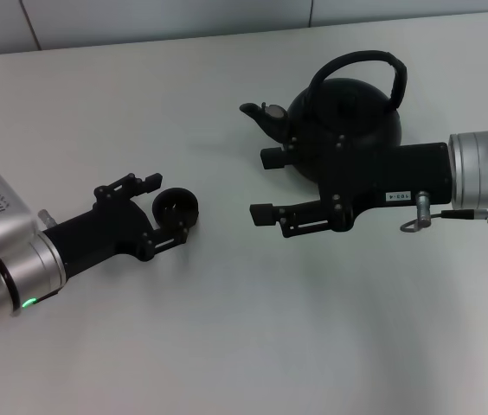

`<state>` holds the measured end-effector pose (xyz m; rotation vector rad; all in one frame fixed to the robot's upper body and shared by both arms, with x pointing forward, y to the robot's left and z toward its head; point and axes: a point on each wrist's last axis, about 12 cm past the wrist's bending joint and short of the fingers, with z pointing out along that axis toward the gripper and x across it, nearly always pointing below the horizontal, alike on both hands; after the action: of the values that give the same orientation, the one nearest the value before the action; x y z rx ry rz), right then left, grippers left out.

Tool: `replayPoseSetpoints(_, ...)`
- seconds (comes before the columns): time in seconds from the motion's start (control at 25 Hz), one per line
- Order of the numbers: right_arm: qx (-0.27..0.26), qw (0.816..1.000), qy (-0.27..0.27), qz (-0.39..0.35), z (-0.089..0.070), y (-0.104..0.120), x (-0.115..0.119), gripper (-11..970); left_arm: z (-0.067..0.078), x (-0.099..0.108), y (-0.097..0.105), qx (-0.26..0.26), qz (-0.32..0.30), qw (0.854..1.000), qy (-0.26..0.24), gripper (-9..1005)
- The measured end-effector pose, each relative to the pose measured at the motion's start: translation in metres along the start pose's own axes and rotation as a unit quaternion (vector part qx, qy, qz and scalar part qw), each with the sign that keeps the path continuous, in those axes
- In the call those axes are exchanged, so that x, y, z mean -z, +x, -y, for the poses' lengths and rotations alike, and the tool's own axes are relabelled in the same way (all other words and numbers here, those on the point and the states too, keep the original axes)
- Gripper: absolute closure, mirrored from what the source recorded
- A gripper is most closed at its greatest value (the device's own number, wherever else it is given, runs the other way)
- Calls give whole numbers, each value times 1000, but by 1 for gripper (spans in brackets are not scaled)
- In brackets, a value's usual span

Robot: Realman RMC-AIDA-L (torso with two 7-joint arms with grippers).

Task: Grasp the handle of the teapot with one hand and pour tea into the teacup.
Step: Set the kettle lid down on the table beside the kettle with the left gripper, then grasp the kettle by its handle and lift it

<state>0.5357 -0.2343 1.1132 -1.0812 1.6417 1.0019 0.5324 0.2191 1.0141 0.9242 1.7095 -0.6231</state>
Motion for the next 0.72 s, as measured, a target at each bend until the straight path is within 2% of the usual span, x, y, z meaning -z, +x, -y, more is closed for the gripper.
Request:
replayPoseSetpoints(0.24, -1, 1000, 0, 0, -1, 1, 1, 134, 0, 5, -5, 6, 17, 1000, 6, 230)
replayPoseSetpoints(0.44, 0, 1000, 0, 0, -1, 1, 1, 134, 4, 18, -13, -8, 41, 999, 13, 230)
replayPoseSetpoints(0.72, 0, 1000, 1, 0, 0, 1, 1, 134, 7, 41, -31, 18, 100, 992, 77, 230)
